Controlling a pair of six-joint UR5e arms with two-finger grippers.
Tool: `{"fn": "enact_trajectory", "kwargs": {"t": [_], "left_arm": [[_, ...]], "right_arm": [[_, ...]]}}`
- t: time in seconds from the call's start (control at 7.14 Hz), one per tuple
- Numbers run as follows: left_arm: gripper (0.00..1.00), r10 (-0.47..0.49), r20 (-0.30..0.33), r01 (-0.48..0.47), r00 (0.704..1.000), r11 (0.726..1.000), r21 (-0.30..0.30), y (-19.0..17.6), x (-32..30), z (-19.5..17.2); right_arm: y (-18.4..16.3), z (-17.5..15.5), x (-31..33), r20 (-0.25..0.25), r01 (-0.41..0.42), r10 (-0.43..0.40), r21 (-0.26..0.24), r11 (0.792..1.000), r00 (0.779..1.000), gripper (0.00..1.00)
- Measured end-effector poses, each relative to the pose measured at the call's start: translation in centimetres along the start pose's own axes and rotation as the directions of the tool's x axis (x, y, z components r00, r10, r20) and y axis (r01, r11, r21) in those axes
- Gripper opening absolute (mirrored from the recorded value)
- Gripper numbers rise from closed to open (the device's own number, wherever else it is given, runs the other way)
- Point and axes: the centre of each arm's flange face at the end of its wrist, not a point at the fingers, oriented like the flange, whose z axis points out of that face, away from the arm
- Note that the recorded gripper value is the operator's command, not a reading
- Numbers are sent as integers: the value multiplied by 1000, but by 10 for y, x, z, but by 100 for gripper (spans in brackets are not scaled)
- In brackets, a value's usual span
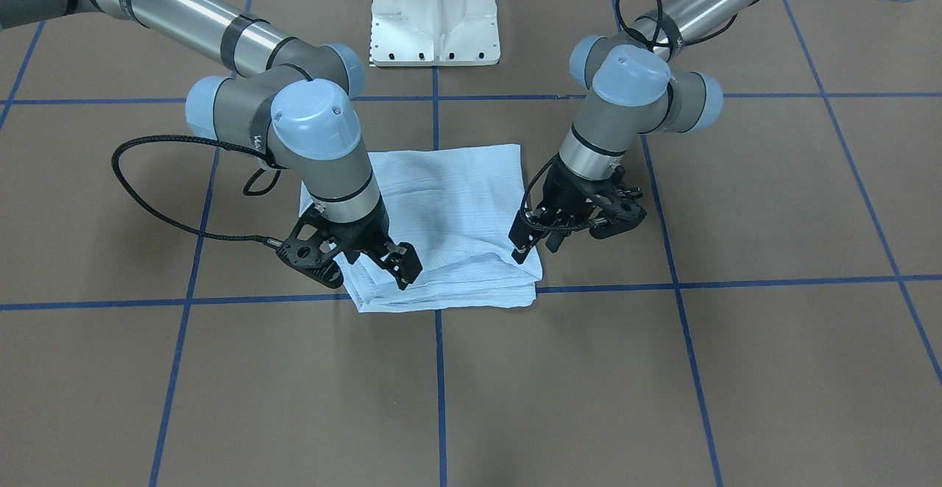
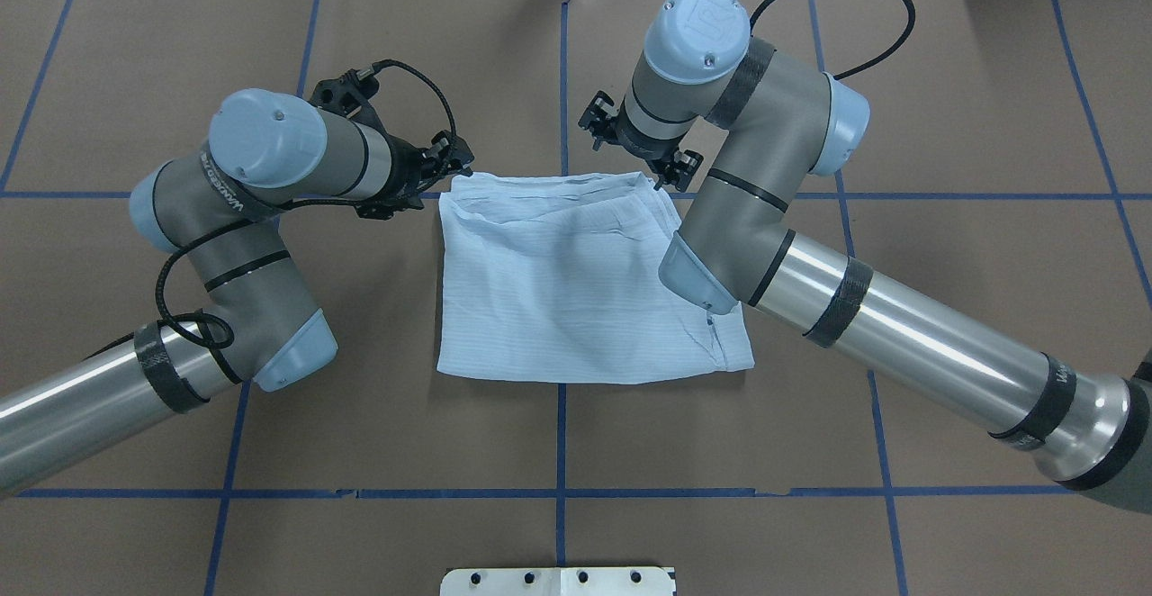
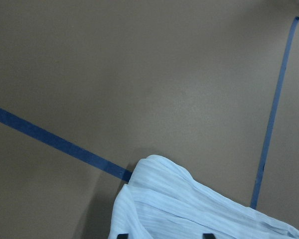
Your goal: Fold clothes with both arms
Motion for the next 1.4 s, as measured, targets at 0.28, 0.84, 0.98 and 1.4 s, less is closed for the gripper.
{"fn": "enact_trajectory", "kwargs": {"t": [0.28, 0.84, 0.98, 1.4], "left_arm": [[100, 40, -5, -40, 999, 999, -18, -17, -20, -27], [100, 171, 26, -170, 985, 984, -50, -24, -62, -89], [100, 240, 67, -237, 969, 971, -40, -36, -70, -112], [100, 470, 164, -465, 867, 882, -68, -113, -139, -168]], "right_arm": [[-15, -9, 2, 7, 36, -36, -5, 999, 999, 100], [-88, -24, 50, -18, 242, -243, -7, 970, 970, 100], [-128, -32, 85, -35, 318, -318, -7, 948, 947, 100], [-267, -81, 218, -79, 491, -494, -58, 869, 866, 100]]}}
